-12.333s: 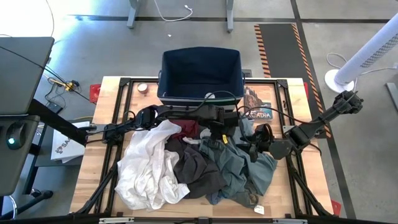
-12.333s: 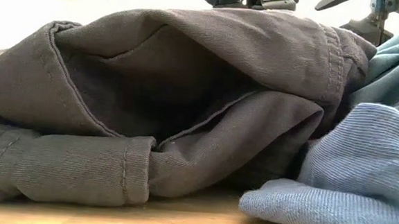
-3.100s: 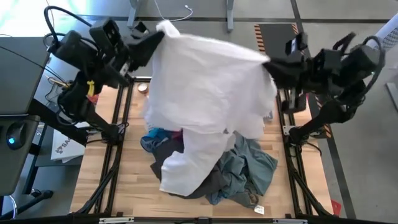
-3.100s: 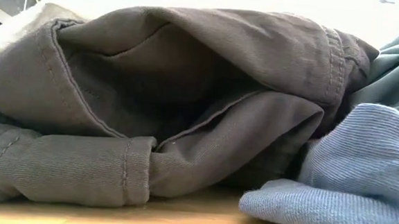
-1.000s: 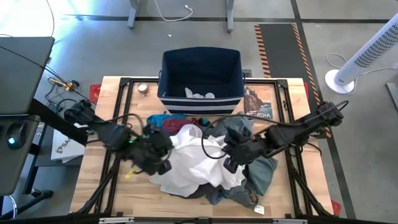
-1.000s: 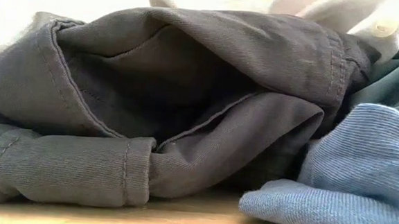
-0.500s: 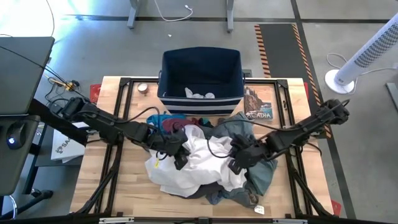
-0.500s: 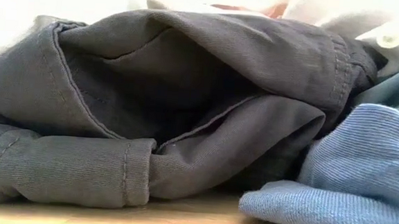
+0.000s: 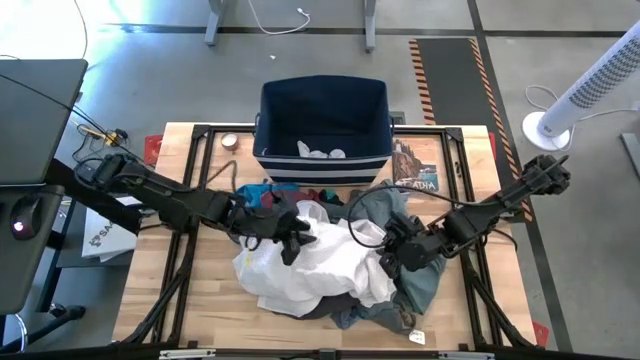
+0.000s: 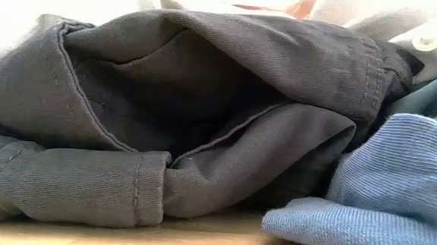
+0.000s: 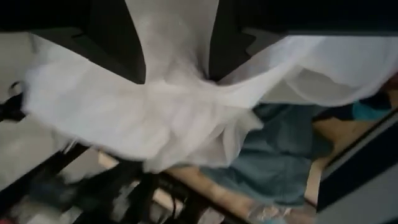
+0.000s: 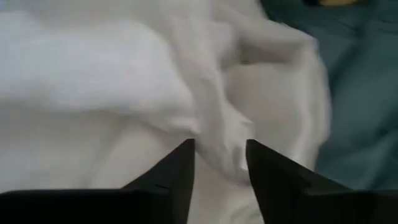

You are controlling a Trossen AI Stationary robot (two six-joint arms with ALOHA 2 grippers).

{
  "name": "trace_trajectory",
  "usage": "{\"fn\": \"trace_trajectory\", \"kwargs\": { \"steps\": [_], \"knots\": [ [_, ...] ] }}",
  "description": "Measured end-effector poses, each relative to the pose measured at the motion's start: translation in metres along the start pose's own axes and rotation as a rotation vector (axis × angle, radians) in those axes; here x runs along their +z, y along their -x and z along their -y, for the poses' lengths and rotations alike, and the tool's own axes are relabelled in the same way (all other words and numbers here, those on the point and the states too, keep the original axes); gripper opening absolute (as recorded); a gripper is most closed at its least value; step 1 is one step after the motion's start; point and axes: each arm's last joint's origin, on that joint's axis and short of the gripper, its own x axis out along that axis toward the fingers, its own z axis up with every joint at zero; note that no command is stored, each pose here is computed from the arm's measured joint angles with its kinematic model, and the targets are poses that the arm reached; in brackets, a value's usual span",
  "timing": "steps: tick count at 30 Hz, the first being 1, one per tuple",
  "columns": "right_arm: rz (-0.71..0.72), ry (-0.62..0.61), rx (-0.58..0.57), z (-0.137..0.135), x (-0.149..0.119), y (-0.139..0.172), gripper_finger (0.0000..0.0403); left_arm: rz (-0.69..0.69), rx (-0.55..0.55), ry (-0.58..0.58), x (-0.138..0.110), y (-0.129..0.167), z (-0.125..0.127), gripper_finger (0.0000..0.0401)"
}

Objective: Sort clothes
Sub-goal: Put the white polo into the blue laundry bin

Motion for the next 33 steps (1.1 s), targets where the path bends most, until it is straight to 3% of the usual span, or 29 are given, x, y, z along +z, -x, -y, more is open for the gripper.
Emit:
{"fn": "trace_trajectory", "kwargs": {
  "steps": [4,11,17,21,26,29,33],
  "knots": [
    [-0.035,0.000,-0.079,0.009,-0.006,-0.006,0.0180,0.058,-0.040,0.035,0.012,0.020,-0.001,0.0183],
    [-0.038,-0.035,0.006,0.021,-0.027,-0.041,0.0200,0.166,-0.079,0.054,0.028,0.057,-0.003,0.0184],
    [-0.025,-0.093,0.029,0.032,-0.039,-0.057,0.0197,0.154,-0.042,0.056,0.029,0.079,-0.013,0.0184],
    [0.001,-0.092,0.020,0.031,-0.042,-0.056,0.0155,0.117,-0.003,0.080,0.023,0.088,-0.017,0.0184],
    [0.051,-0.045,0.051,0.020,-0.037,-0.047,0.0024,0.139,0.018,0.073,0.020,0.092,-0.014,0.0184],
    [0.058,-0.015,0.060,0.011,-0.031,-0.038,0.0015,0.145,0.031,0.072,0.020,0.092,-0.015,0.0184],
    [0.009,0.035,-0.068,0.009,-0.022,-0.014,0.0005,0.144,0.033,0.071,0.019,0.092,-0.015,0.0184]
  ]
}}
